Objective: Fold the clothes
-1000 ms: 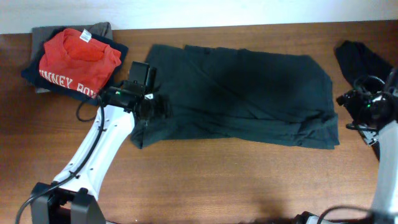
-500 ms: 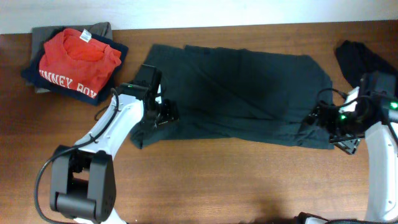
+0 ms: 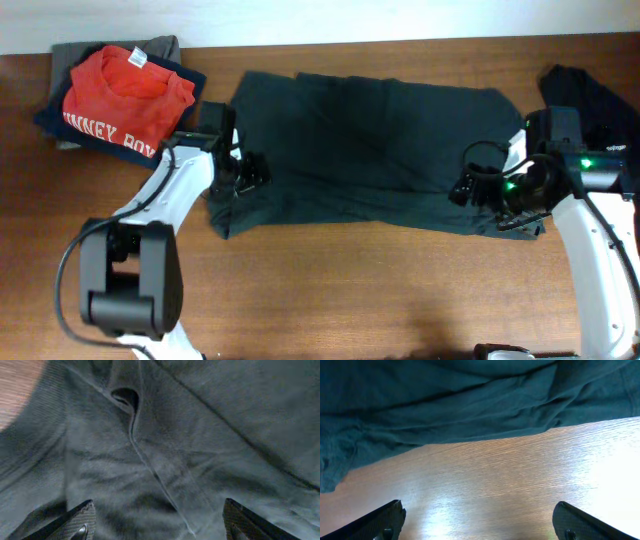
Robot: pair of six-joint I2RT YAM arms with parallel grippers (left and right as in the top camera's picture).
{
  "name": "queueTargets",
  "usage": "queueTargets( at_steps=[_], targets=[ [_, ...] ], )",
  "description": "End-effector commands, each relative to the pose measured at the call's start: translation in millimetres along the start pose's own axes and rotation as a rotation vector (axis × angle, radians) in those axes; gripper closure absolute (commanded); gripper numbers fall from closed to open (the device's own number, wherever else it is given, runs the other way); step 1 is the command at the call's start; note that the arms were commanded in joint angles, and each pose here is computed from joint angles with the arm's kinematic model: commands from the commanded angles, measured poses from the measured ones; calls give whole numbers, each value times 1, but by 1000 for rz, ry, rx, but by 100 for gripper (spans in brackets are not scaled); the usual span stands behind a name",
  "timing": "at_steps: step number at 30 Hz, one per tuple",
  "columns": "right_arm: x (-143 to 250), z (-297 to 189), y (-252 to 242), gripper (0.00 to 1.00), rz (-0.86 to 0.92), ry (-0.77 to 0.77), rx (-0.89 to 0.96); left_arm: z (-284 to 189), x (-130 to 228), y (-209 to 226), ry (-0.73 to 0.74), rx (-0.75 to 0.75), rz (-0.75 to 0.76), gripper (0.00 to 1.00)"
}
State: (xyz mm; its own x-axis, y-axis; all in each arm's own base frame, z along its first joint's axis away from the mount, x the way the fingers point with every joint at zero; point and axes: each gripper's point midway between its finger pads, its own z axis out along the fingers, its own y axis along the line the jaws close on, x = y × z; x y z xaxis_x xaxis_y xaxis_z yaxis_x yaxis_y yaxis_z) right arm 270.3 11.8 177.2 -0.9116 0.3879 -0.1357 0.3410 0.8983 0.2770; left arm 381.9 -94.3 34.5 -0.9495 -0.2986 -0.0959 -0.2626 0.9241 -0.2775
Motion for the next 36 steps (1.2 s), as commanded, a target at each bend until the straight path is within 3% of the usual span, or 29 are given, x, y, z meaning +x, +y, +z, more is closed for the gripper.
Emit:
queueTargets(
  at_steps=[1,9,19,26,32,36],
  targets=[
    [5,3,6,3,-31,21,-5,19,-2,2,21,8,17,19],
    [5,3,7,4,-37,20,-6,26,-22,-3,-51,25,43,19],
    [1,3,9,4,-40,4,-12,25,-32,-6,-95,34,52,34],
    [2,3,10,4,-36,7,-17,25,-36,-8,-112,41,56,35],
    [3,3,12,5,-28,13,-33,24,-39,-10,-125,48,59,43],
    [3,3,13,5,-27,15,-36,25,-39,-9,-123,47,59,55]
  ],
)
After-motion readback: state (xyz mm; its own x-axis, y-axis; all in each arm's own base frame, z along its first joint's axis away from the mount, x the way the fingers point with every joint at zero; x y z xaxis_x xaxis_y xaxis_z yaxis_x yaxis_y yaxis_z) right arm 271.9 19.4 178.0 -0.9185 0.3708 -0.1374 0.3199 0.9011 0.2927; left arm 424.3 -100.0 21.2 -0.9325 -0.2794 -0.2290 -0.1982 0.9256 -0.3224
